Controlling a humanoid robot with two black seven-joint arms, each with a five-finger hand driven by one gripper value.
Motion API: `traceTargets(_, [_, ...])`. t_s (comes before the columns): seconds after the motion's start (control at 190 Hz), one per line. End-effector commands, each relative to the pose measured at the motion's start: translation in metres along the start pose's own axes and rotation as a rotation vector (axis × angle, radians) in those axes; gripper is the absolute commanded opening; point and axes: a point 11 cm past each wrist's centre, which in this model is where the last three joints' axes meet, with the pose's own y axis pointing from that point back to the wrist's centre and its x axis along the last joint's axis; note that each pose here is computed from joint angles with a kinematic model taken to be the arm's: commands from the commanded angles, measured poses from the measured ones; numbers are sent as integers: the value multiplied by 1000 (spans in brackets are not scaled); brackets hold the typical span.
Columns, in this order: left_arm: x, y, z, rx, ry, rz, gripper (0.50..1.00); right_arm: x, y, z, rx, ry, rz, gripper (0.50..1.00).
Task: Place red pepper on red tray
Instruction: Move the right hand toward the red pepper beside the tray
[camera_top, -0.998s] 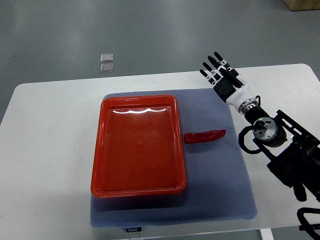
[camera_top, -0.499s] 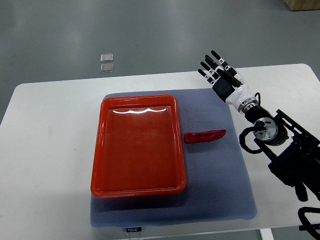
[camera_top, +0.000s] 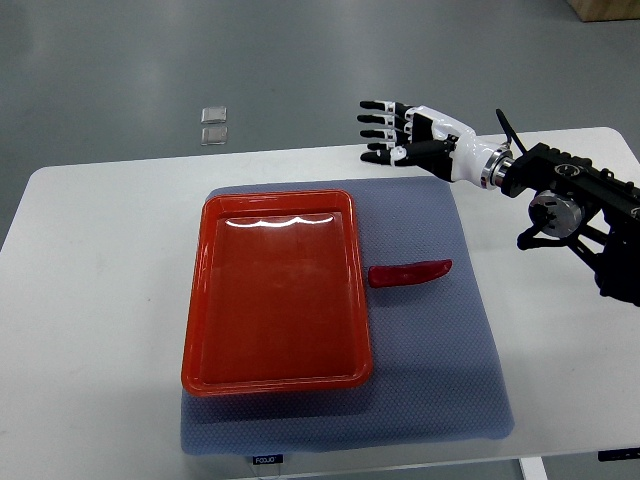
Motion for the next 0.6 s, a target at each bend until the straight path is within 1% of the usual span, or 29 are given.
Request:
traceTargets(0.0, [0,0,0,0,-2,-2,1000,-9,8,1,-190,268,-109,913])
traceTargets(0.089, [0,0,0,0,-2,-1,1000,-20,12,-2,-289,400,-183,913])
traceTargets(0.268, [0,0,0,0,0,-2,1000,-36,19,-8,-391,544,-265,913])
traceTargets(0.462, [0,0,0,0,-3,1,1000,-46,18,-10,-401,584,-263,911])
traceTargets(0.594, [0,0,1,-1,-3,1,1000,-46,17,-3,-419,607,-244,909])
